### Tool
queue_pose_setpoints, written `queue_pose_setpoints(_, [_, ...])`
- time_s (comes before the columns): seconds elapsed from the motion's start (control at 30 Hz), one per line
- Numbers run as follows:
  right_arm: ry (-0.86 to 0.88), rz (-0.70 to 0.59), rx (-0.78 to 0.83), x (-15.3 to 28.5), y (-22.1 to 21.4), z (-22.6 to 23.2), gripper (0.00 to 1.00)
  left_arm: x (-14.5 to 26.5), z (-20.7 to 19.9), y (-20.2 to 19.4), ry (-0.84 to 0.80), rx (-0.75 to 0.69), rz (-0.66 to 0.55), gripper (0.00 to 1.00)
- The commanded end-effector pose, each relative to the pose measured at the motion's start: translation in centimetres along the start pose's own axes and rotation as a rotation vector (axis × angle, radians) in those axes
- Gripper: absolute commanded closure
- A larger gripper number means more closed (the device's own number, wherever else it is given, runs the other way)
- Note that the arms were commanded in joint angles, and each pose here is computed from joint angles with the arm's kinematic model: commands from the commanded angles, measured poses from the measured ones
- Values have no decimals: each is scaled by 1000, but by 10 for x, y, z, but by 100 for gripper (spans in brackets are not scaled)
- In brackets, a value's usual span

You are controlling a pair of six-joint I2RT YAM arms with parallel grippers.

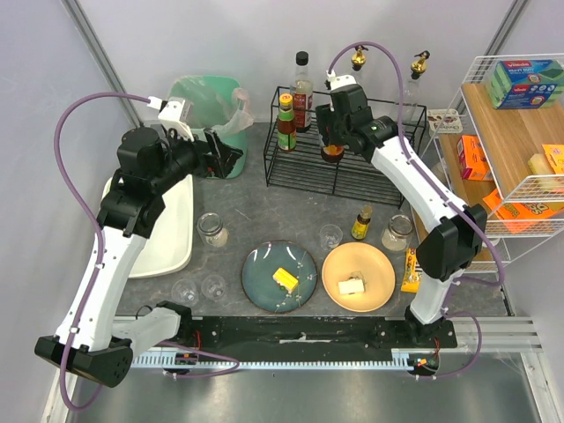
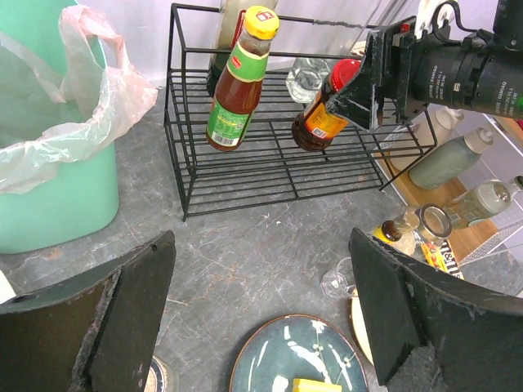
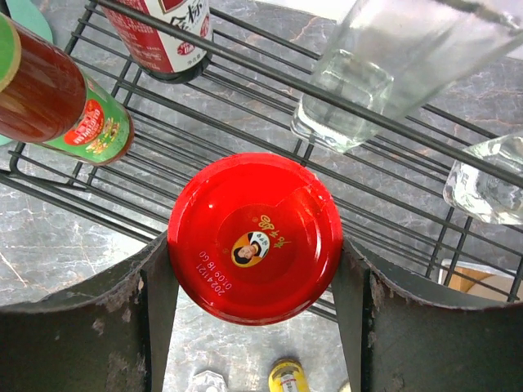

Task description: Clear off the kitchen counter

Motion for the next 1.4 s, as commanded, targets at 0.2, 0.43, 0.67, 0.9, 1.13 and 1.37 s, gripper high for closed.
queue_pose_setpoints(0.2, [-3, -120, -63, 4, 34, 4, 57, 12, 0, 10, 23, -48, -49, 7])
queue_pose_setpoints(0.43, [-16, -113, -64, 3, 33, 1, 29, 12, 0, 10, 22, -45, -49, 7])
queue_pose_setpoints(0.67, [-26, -134, -58, 9, 39, -3, 14, 13, 0, 9, 22, -45, -49, 7])
queue_pose_setpoints(0.9, [-9, -156, -60, 20, 46, -4, 8, 12, -1, 10, 22, -44, -50, 7])
queue_pose_setpoints(1.13, [48, -148, -44, 60, 43, -11, 5, 13, -1, 9, 15, -40, -49, 7])
queue_pose_setpoints(1.37, [53, -11, -33, 96, -9, -33, 5, 7, -2, 6, -9, -33, -37, 7])
Point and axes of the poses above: each gripper's point midway between its finger pads, its own x axis back along the fingers, its own z axis along the line the jaws close on, y = z × x, the point moved 7 cm from there along x, back along the fingers, and after that the axes turned 12 degrees about -x, right-handed, at the moved point
